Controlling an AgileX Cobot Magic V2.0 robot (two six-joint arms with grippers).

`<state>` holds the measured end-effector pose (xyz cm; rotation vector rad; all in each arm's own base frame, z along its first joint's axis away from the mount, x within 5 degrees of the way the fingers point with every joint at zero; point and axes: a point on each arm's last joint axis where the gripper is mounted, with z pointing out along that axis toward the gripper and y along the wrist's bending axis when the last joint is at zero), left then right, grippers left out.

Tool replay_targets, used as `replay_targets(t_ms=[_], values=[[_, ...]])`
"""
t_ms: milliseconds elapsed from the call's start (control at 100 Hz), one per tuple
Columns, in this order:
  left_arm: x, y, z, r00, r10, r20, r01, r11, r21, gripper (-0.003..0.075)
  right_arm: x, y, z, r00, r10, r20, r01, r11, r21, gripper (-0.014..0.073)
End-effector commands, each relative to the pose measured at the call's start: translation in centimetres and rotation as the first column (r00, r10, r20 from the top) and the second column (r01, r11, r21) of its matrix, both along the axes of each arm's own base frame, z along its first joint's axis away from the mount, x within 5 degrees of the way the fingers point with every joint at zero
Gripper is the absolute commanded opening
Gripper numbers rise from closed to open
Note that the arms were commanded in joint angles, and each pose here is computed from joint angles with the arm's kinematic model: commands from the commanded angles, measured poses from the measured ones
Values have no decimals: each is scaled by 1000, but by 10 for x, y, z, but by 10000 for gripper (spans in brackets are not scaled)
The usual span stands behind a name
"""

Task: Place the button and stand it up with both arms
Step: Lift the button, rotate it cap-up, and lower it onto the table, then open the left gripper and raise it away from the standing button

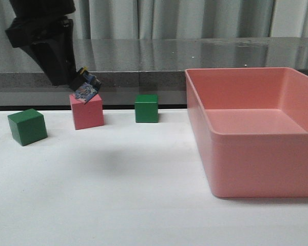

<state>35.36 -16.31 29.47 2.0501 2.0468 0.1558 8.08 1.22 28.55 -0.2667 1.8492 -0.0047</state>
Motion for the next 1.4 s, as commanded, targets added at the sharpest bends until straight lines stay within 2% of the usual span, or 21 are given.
replay_targets(t_ms=[0,140,280,810,1050,1210,1300,1390], values=[[-4,-11,17,994,-14,110,3,994,106,-19,2,-1,13,997,-22,78,21,1000,19,-61],[-2,-29,-10,991,-90,95,54,943,329,-19,2,-1,13,997,-22,78,21,1000,19,-61],[4,-40,-32,987,-142,78,96,901,423,-19,2,-1,13,997,-22,78,21,1000,19,-61],[10,-49,-66,989,-149,2,132,883,450,-19,2,-1,13,997,-22,77,21,1000,19,-61],[10,-49,-66,989,-148,0,132,883,450,-19,2,-1,13,997,-22,77,21,1000,19,-61],[8,-52,-68,990,-139,-15,133,902,411,-15,2,-1,13,997,-22,77,21,1000,19,-61],[7,-53,-69,991,-135,-23,133,908,398,30,2,-1,13,997,-22,77,21,1000,19,-61],[7,-53,-69,991,-136,-22,133,908,397,137,2,-1,13,997,-22,77,21,1000,19,-61]])
